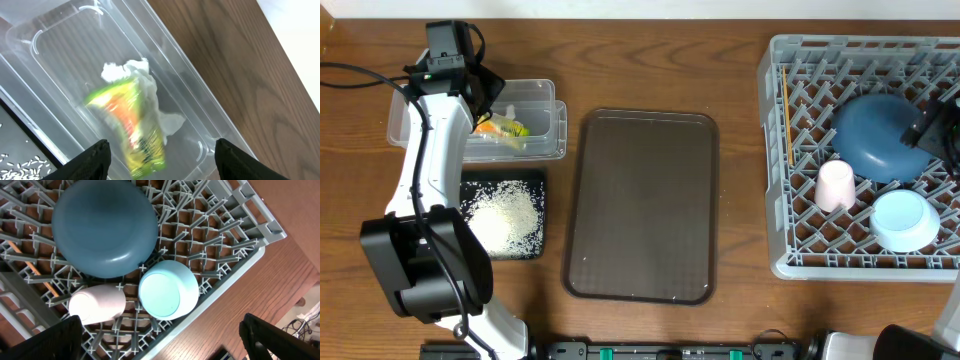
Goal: Sort waste into correct bins and load items into the dishwasher rack
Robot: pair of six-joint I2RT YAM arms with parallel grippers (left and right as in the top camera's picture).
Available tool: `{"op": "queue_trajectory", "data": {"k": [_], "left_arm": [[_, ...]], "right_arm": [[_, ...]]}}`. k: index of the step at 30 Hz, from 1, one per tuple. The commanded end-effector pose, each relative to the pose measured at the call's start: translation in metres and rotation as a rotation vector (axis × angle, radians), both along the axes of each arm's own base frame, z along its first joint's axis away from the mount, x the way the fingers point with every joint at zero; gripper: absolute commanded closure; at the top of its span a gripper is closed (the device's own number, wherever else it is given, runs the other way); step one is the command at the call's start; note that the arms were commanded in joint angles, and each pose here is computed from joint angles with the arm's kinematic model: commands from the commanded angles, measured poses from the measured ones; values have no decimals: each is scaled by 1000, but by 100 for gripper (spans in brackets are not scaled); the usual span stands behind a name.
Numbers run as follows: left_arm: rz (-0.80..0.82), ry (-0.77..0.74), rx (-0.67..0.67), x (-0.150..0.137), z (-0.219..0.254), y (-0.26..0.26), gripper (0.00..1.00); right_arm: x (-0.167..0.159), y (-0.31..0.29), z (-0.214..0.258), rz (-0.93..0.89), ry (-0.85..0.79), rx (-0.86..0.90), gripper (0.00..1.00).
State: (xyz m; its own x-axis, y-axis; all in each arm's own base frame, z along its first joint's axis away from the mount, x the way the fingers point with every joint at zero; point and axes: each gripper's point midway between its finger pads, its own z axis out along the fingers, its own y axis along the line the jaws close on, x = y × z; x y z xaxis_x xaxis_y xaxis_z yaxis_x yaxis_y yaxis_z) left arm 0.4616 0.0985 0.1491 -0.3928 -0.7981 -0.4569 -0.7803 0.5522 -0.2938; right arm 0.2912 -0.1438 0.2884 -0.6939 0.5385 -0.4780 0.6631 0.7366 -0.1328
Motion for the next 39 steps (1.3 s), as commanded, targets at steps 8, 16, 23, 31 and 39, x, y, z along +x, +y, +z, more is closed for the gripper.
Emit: {"op": "queue_trajectory", "data": {"k": [8,16,23,31,39], "left_arm": [[-32,-77,-89,-29,58,-22,31],[-36,1,-87,-138,113,-36,31],[-33,64,-117,-232,106,-53,31],[-23,204,-201,-334,74,-78,13],[-43,230,-197,-364,74,-83,7]], "right_arm": [[-4,-5,6,-32,-14,-20,1],[-4,-5,6,-32,-14,-20,1],[-4,-5,6,-32,-14,-20,1],[-4,-5,6,-32,-14,-20,1],[-4,-5,6,-32,-14,-20,1]]}}
